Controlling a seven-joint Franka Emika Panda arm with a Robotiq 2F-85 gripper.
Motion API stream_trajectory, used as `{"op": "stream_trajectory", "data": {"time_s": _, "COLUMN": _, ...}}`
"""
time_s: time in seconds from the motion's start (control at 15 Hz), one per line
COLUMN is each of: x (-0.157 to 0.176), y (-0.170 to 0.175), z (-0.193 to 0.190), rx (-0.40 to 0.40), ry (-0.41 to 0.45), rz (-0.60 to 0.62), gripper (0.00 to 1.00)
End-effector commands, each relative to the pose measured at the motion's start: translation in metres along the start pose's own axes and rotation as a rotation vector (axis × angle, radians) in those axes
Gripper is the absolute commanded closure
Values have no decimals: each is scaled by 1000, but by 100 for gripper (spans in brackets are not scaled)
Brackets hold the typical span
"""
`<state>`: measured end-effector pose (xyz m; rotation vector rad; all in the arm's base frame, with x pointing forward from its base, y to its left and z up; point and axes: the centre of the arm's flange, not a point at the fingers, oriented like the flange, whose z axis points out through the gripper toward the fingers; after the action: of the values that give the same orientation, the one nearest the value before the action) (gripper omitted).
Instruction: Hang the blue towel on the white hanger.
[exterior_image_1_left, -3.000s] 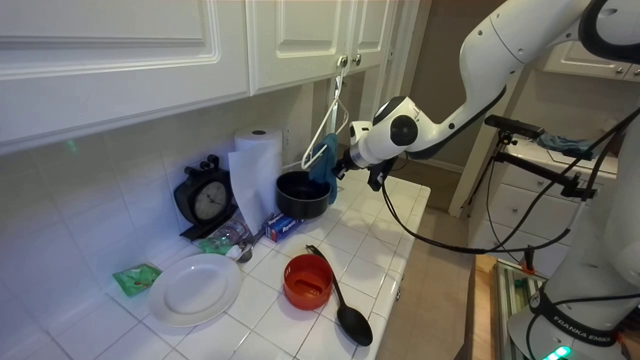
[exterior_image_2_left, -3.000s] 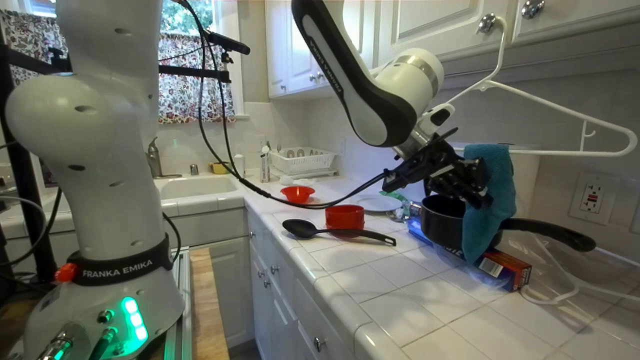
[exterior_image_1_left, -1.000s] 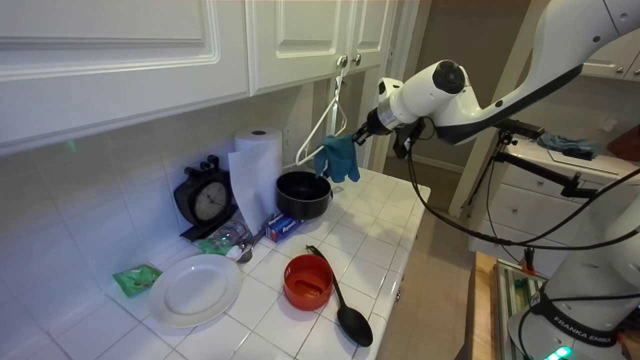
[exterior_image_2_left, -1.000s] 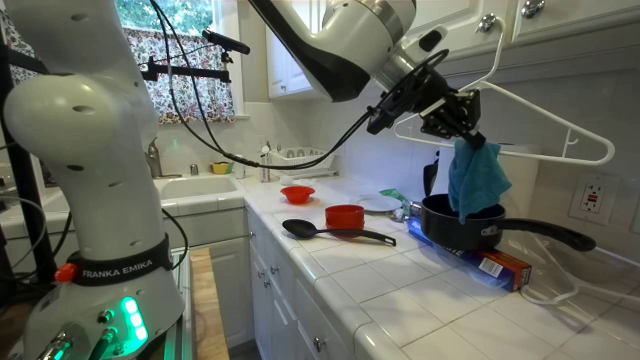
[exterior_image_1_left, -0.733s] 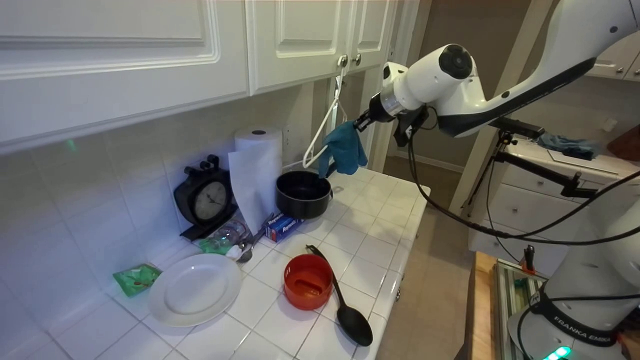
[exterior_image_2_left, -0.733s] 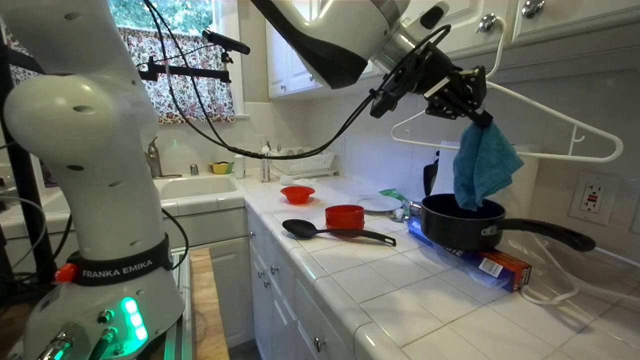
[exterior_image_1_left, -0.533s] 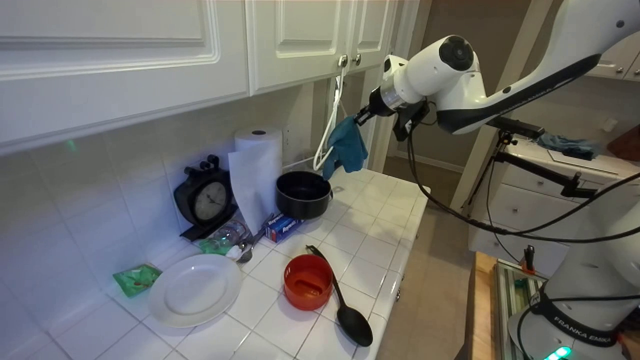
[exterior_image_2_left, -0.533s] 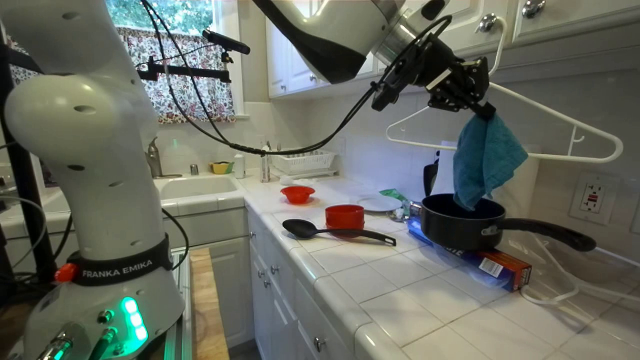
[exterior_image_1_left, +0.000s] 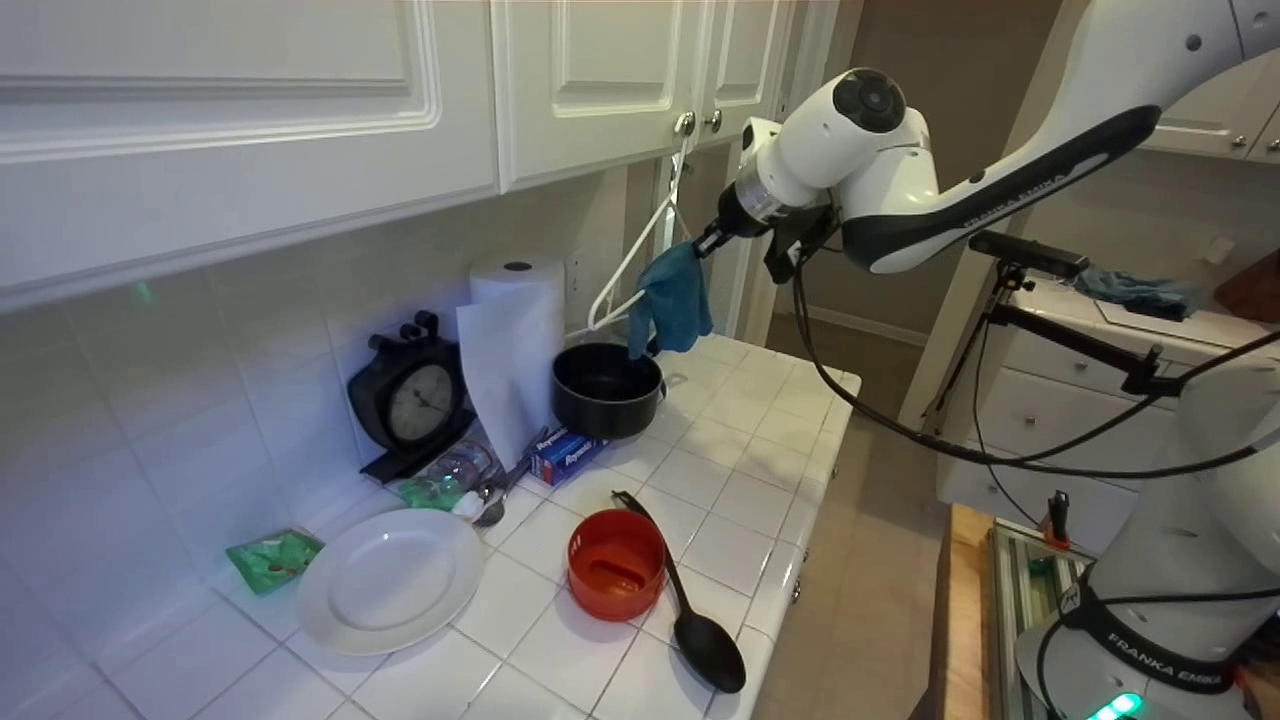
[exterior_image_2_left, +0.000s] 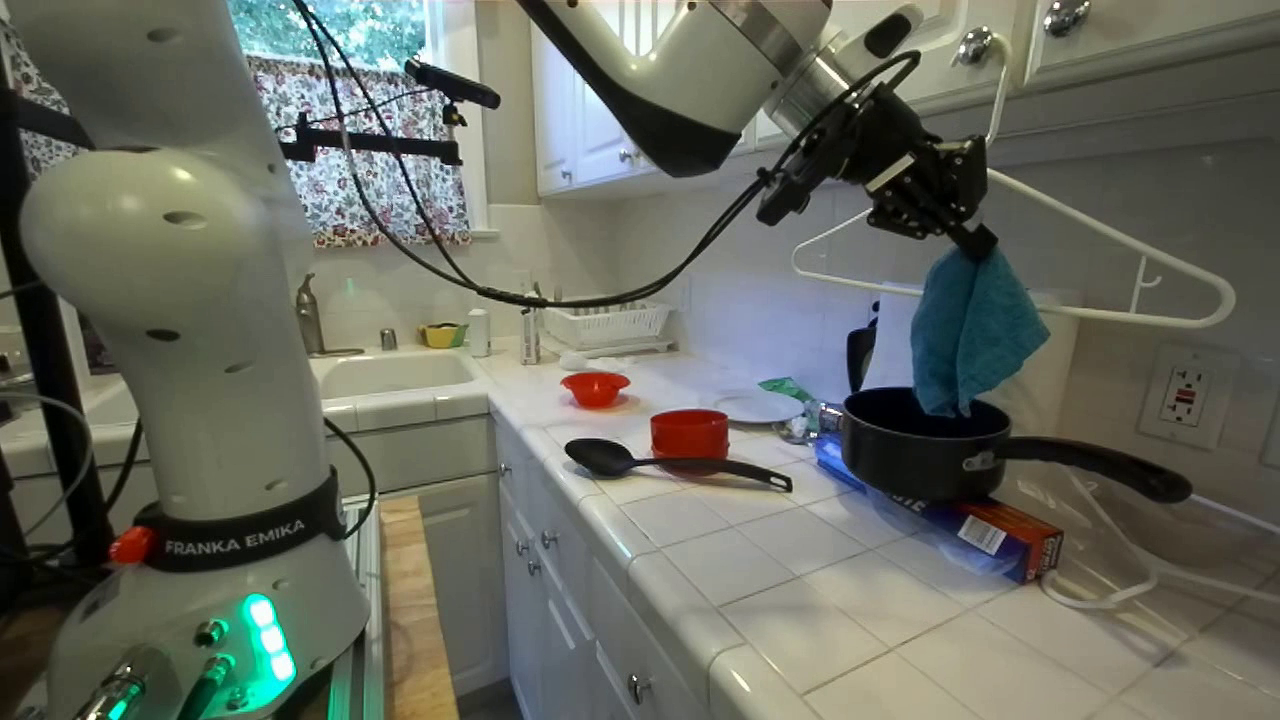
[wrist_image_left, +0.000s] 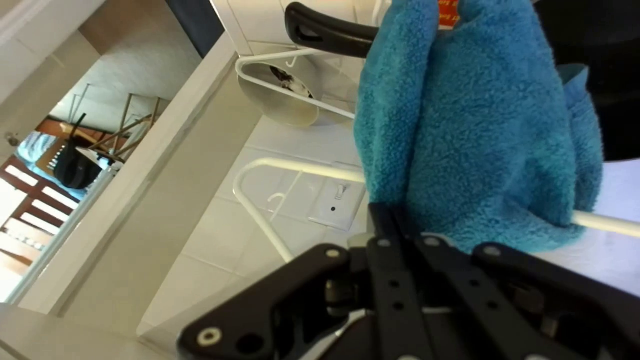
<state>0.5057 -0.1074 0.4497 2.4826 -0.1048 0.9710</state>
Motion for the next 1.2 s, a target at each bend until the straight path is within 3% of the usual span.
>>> {"op": "stream_trajectory", "data": {"time_s": 0.0, "x": 22, "y": -4, "z": 11, "rx": -9, "ry": -21, "rz": 1, "gripper": 95}}
{"op": "stream_trajectory", "data": {"time_s": 0.13, "x": 25, "y": -7, "z": 14, "rx": -15, "ry": -22, "rz": -6, "gripper": 69}}
{"op": "stream_trajectory", "data": {"time_s": 0.27, "x": 27, "y": -7, "z": 16, "rx": -27, "ry": -26, "rz": -9, "gripper": 63}}
{"op": "stream_trajectory", "data": {"time_s": 0.8, "x": 19, "y": -9, "z": 6, "rx": -72, "ry": -71, "rz": -7, "gripper": 6}}
{"op": "stream_trajectory", "data": {"time_s": 0.93, "x": 14, "y": -8, "z": 1, "rx": -85, "ry": -82, "rz": -6, "gripper": 0}}
{"op": "stream_trajectory", "data": {"time_s": 1.13, "x": 12, "y": -8, "z": -3, "rx": -114, "ry": -67, "rz": -3, "gripper": 0}}
